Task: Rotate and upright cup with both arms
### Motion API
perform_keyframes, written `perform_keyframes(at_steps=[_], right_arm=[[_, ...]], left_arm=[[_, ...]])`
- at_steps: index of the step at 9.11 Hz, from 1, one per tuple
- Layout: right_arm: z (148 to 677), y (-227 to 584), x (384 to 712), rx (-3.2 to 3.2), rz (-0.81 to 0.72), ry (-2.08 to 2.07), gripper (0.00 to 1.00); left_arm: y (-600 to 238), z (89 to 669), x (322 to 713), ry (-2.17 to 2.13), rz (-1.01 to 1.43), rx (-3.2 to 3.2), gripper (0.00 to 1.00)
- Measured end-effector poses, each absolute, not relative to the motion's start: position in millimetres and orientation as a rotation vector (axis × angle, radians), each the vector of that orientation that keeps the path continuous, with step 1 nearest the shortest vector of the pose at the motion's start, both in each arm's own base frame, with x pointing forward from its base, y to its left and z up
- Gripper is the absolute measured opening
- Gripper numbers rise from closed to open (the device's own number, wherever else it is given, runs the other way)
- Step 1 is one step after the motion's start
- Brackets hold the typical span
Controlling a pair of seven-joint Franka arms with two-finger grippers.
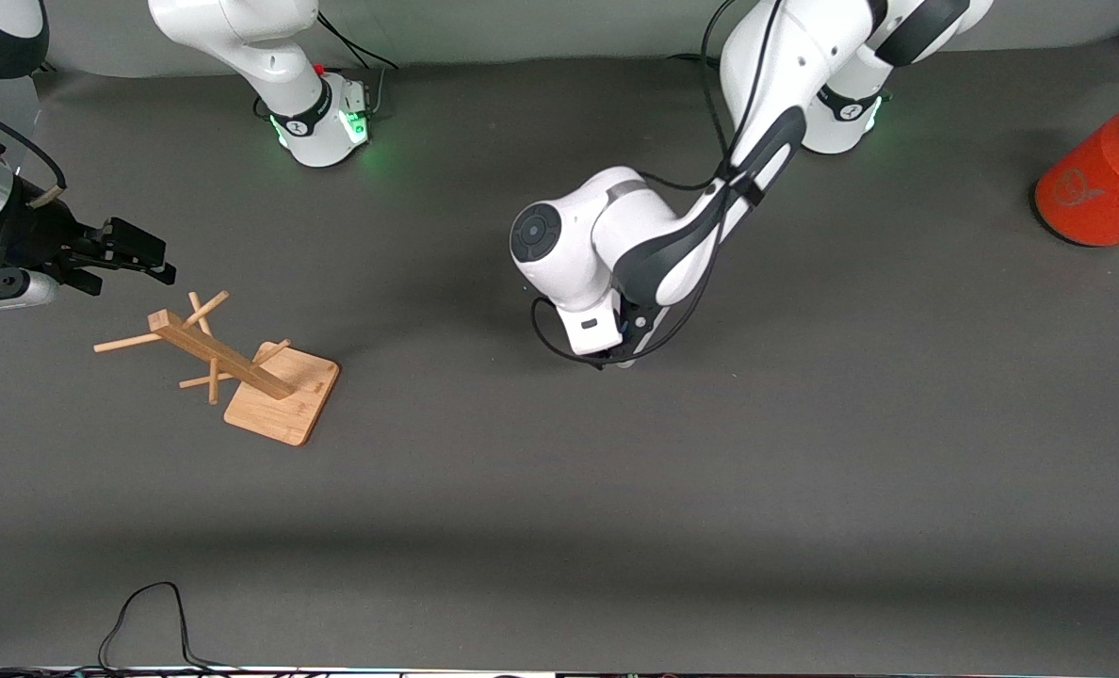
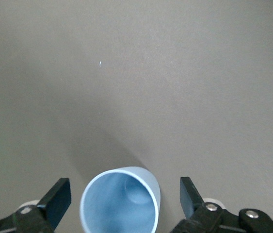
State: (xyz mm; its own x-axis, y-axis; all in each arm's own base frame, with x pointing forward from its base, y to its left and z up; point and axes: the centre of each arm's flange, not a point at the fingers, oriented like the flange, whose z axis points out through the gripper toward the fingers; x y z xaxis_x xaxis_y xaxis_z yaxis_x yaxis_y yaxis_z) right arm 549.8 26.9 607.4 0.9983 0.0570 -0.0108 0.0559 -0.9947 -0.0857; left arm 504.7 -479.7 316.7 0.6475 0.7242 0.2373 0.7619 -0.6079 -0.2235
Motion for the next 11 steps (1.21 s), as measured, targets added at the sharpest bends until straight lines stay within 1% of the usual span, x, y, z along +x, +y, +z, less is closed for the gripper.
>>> perform_keyframes(at_steps=[1,2,4,6,8,11], right_arm=[[607,27,550,-3.055,0.020,-0.087,1.00],[608,27,550,-3.055,0.020,-0.088,1.00],[607,28,549,-3.055,0.026,-0.089,1.00],[606,29,547,-3.054,0.054,-0.094,1.00],[605,32,546,-3.054,0.074,-0.102,1.00],[605,33,546,-3.054,0.074,-0.104,1.00]], left_arm=[[-462,348,514,-1.067,-0.104,-2.604,1.00],[-427,382,533,-0.924,-0.035,-2.641,1.00],[-330,449,580,-0.677,0.045,-2.736,1.00],[-230,503,606,-0.442,0.114,-2.805,1.00],[-126,541,619,-0.243,0.176,-2.854,1.00],[-12,586,612,-0.112,0.194,-3.005,1.00]])
